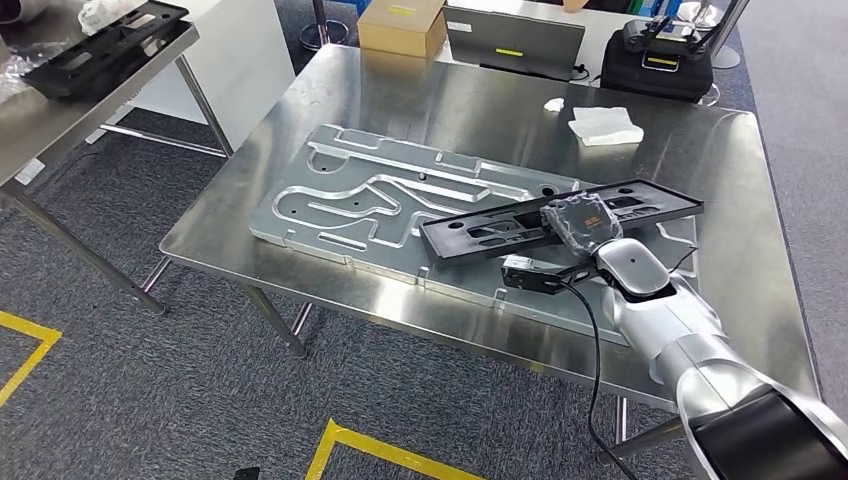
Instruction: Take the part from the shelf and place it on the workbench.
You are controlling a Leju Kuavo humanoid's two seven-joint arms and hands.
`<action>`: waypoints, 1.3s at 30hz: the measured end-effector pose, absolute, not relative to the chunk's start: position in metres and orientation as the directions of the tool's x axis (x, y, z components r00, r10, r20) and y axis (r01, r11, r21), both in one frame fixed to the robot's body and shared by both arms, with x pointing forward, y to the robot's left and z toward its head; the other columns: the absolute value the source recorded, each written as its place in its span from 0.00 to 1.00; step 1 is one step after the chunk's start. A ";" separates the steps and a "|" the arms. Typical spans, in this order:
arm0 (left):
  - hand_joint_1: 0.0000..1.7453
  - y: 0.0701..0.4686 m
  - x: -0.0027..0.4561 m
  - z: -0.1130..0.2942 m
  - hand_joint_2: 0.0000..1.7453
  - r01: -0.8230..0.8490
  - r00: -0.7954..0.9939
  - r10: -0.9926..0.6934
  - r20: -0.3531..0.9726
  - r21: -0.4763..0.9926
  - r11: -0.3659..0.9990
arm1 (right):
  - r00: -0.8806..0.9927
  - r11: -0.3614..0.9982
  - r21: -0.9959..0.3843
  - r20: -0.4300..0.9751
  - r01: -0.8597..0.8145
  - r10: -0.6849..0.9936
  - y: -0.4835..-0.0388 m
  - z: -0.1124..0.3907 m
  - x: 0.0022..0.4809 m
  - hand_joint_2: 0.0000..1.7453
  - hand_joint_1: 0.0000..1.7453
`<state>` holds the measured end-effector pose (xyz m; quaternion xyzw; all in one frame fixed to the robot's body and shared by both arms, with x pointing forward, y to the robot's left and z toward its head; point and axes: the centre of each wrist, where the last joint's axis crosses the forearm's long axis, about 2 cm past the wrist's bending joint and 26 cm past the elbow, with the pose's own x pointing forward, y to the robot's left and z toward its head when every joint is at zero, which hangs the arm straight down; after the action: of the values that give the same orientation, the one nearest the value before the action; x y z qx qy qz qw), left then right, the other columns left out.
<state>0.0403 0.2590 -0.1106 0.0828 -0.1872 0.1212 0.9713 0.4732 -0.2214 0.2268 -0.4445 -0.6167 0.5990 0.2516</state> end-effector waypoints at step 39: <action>0.00 0.259 0.035 -0.111 1.00 -0.266 0.824 0.154 0.546 0.133 0.955 | -0.467 0.002 -0.984 -0.082 0.175 0.880 -0.256 0.190 0.460 0.00 0.00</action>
<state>0.0353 0.2592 -0.1110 0.1020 -0.2754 0.1106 0.9495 0.4598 -0.2555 0.1899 -0.4141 -0.6373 0.5723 0.3079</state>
